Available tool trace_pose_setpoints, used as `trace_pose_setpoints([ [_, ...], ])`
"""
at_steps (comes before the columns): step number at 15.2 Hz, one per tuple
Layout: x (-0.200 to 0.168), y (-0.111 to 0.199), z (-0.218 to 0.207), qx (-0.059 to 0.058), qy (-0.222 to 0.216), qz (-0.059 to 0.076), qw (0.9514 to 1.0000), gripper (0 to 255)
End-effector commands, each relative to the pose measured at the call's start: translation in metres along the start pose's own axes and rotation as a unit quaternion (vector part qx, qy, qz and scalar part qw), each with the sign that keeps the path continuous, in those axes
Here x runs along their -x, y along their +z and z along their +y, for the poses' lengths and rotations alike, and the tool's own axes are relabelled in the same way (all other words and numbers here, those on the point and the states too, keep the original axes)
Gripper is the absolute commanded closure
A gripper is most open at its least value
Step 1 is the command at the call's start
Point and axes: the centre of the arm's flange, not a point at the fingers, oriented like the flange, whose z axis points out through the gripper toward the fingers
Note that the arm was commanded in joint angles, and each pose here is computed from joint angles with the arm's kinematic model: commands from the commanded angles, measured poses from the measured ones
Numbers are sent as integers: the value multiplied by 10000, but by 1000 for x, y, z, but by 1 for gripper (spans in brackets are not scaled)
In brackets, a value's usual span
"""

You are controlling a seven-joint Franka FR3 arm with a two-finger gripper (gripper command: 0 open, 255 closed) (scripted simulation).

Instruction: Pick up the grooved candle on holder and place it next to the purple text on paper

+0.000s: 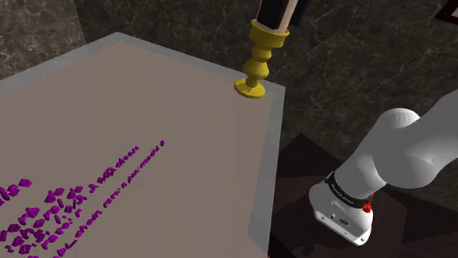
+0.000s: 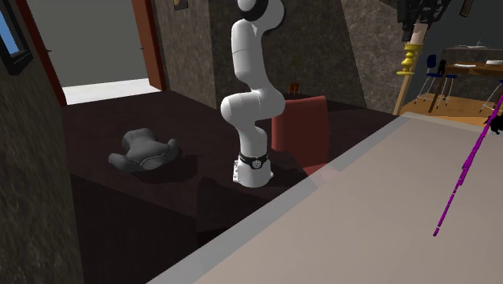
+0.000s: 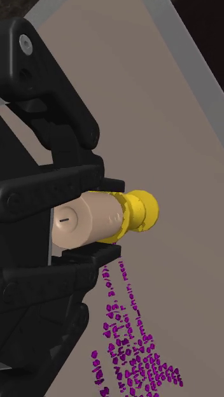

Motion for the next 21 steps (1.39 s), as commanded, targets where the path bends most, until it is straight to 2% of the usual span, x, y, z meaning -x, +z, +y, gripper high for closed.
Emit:
trace_pose_setpoints([
  [1,16,1,-24,-4,11,-4,10000,255],
  [5,39,1,-72,-4,11,-4,10000,255],
  [21,41,85,-71,-4,11,-4,10000,255],
])
